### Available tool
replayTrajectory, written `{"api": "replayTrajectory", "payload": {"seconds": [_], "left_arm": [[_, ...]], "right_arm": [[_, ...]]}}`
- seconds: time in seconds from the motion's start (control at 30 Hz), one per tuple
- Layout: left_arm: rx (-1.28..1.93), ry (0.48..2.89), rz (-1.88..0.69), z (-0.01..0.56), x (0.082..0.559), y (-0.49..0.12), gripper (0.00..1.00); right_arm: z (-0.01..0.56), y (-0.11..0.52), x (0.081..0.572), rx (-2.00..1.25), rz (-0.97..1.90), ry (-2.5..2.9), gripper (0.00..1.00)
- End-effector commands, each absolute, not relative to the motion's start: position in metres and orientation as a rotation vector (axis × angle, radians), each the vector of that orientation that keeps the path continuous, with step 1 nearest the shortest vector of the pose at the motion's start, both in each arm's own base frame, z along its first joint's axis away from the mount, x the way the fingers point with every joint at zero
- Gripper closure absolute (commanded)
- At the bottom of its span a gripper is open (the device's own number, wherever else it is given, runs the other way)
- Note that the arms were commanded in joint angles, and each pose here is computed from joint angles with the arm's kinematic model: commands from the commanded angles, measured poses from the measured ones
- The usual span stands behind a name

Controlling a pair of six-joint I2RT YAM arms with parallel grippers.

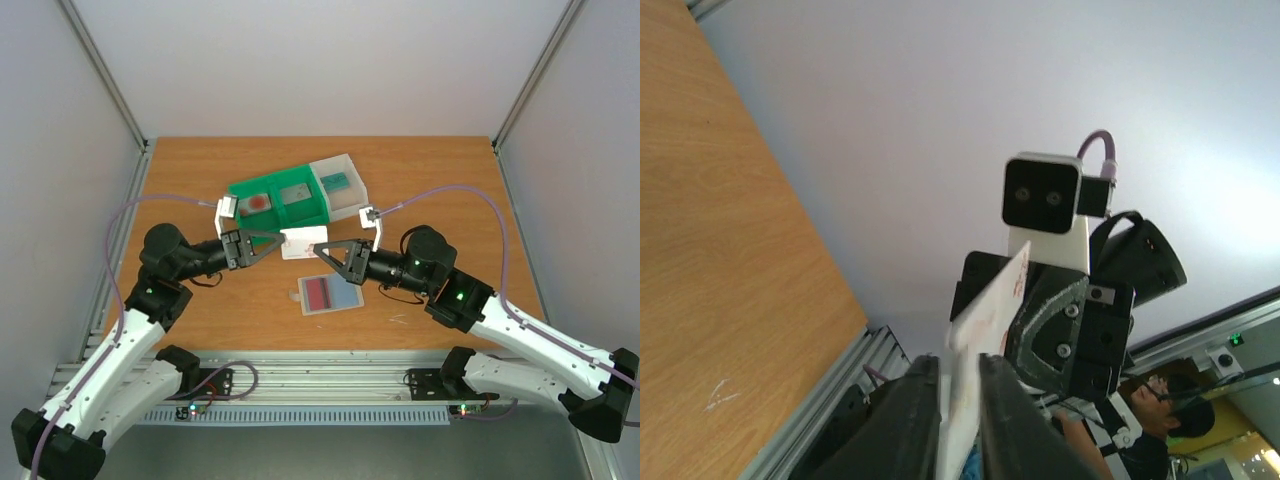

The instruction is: Take the credit cards out of the card holder

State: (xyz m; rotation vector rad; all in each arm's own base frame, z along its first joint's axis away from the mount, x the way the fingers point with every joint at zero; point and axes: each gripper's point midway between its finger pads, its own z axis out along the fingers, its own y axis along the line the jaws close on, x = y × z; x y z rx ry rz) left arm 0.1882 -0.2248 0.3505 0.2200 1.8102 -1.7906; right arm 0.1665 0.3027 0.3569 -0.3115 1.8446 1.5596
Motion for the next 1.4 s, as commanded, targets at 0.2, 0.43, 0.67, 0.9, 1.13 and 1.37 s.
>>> {"api": "replayTrajectory", "payload": {"seconds": [0.2, 0.43, 0.67, 0.9, 1.13, 1.37], "left_arm": [[0.319, 1.757, -1.781, 0.354, 0.182, -0.227, 1.00], [0.274, 1.788, -1.741, 0.349, 0.187, -0.224, 1.00], [0.190, 1.878, -1.614, 0.333, 0.204, -0.220, 1.00], [0.049, 2.029, -1.419, 0.301, 0.235, -0.212, 1.00], [-0.087, 2.181, -1.209, 0.264, 0.287, -0.207, 1.00], [-0.196, 2.309, -1.041, 0.235, 0.358, -0.203, 1.00]], "right_arm": [[0.354, 0.307, 0.172, -0.260, 1.685, 1.840, 0.99], [0.329, 0.300, 0.179, -0.216, 1.568, 1.955, 0.76], [0.292, 0.275, 0.184, -0.190, 1.340, 2.047, 0.33], [0.267, 0.241, 0.191, -0.221, 1.042, 2.102, 0.02], [0.255, 0.222, 0.209, -0.168, 0.805, 2.179, 0.02], [0.242, 0.219, 0.221, -0.174, 0.621, 2.297, 0.02]]}}
